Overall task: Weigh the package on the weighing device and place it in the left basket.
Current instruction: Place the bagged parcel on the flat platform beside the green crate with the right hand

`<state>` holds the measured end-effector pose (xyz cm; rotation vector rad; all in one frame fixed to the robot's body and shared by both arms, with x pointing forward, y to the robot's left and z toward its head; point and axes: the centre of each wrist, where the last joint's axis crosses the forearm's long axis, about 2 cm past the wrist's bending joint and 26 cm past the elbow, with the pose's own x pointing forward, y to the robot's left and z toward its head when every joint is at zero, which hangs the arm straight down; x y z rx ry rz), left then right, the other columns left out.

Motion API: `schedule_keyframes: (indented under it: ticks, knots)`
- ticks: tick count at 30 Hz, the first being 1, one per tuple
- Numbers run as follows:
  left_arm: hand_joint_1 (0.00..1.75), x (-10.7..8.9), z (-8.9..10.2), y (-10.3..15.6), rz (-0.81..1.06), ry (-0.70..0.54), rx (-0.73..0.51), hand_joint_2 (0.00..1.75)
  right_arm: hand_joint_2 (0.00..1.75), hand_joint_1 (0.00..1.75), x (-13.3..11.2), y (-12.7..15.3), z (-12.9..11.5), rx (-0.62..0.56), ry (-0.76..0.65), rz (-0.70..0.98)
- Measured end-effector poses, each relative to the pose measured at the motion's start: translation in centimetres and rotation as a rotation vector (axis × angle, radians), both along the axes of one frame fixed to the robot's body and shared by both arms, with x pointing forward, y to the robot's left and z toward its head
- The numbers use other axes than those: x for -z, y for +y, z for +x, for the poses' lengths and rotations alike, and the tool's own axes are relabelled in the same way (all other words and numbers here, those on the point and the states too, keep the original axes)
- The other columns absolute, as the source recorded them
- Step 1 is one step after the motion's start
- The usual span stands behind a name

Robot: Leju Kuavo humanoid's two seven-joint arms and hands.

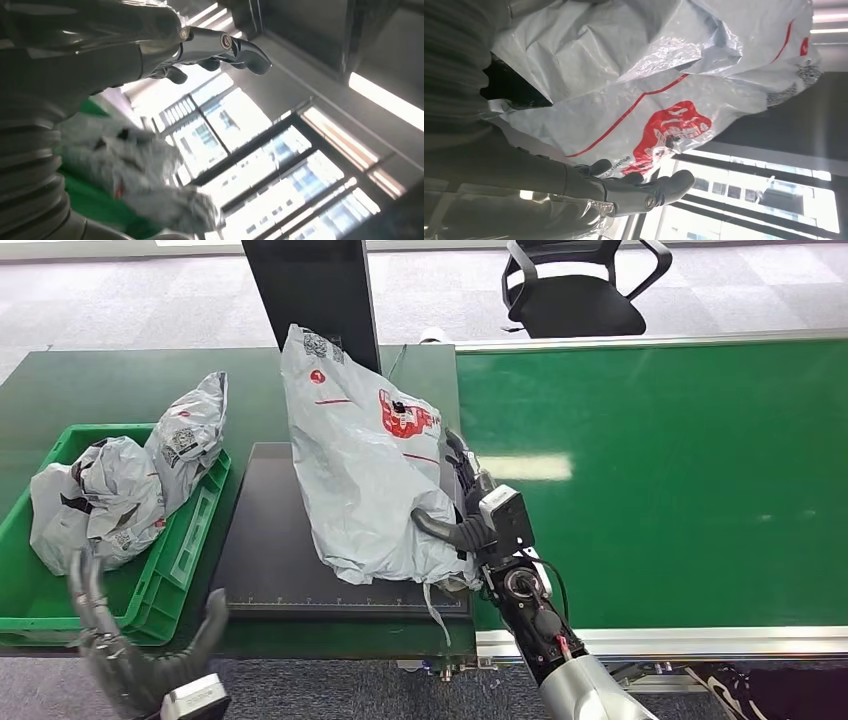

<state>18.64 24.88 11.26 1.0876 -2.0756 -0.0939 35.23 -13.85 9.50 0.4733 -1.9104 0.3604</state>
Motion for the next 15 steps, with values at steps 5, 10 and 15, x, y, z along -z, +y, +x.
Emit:
schedule_keyframes:
  ticks: [5,10,15]
  knots:
    - [0.00,-2.9,-0.8,4.8,0.056,-0.123,-0.175,1.75,1.75,0.00,0.3,-0.1,-0.7,0.007,-0.005,0.018]
    - [0.00,-5.2,-1.3,7.0,0.141,-0.192,-0.265,1.75,1.75,0.00,0.4,-0.1,-1.0,0.017,-0.006,0.028]
    - [0.00,-5.7,-1.3,7.4,0.143,-0.215,-0.280,1.75,1.75,0.00,0.8,-0.2,-1.5,0.026,0.003,0.028]
